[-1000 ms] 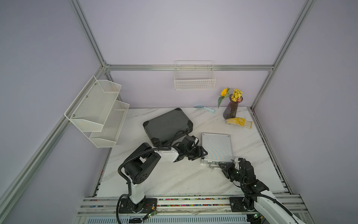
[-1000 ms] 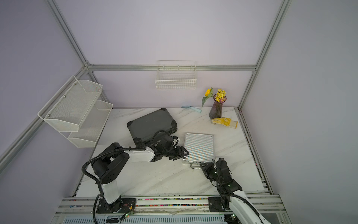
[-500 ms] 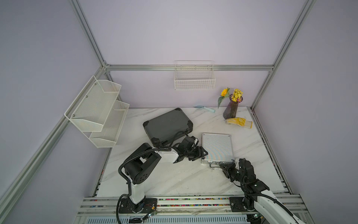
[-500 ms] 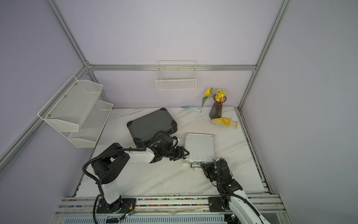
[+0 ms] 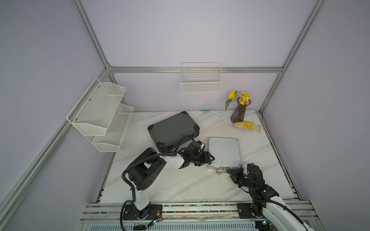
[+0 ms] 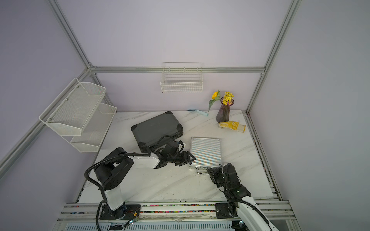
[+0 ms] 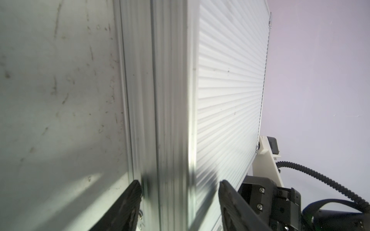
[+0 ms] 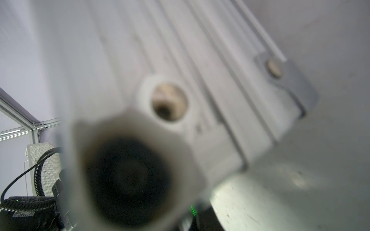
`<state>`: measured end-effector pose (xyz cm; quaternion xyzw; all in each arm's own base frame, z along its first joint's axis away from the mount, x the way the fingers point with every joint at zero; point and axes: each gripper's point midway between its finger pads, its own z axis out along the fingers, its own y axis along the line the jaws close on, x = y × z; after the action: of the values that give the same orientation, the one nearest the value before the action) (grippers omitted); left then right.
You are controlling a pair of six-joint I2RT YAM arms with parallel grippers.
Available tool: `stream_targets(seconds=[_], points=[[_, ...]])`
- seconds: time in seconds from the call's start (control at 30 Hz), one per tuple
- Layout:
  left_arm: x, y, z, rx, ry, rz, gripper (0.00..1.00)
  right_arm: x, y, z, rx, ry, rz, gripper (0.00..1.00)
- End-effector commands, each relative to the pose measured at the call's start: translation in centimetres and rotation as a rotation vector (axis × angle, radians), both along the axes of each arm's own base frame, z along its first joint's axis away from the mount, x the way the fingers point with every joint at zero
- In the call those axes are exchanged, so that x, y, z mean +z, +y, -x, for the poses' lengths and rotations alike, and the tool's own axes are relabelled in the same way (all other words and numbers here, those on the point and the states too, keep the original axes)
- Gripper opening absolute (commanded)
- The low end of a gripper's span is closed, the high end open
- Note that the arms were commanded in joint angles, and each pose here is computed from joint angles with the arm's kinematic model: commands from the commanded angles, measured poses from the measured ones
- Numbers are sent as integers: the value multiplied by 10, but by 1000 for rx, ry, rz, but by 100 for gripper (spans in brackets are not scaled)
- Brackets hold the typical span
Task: Open the poker set cases
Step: Pick up the poker set case from the center of the board.
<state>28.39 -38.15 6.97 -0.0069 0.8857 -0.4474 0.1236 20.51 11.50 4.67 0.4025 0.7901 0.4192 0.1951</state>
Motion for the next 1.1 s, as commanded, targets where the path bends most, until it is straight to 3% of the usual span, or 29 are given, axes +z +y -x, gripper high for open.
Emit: stream_targets(seconds=[0.0,0.2,0.5,0.8,0.93,1.07], points=[[41,7,-7,-12,-144,4,63,12,9,0,47,-7,-20,6],[59,23,-14,-3,-264,-95,63,12,16,3,89,10,-38,0],[102,46,-25,17,-510,-196,64,17,19,5,66,35,-106,0],[173,25,13,-202,-1034,-324,67,25,23,4,35,66,-180,0],[178,14,35,-301,-1243,-387,67,31,24,4,18,70,-220,0],[178,4,53,-369,-1359,-392,68,38,26,4,10,70,-255,0]])
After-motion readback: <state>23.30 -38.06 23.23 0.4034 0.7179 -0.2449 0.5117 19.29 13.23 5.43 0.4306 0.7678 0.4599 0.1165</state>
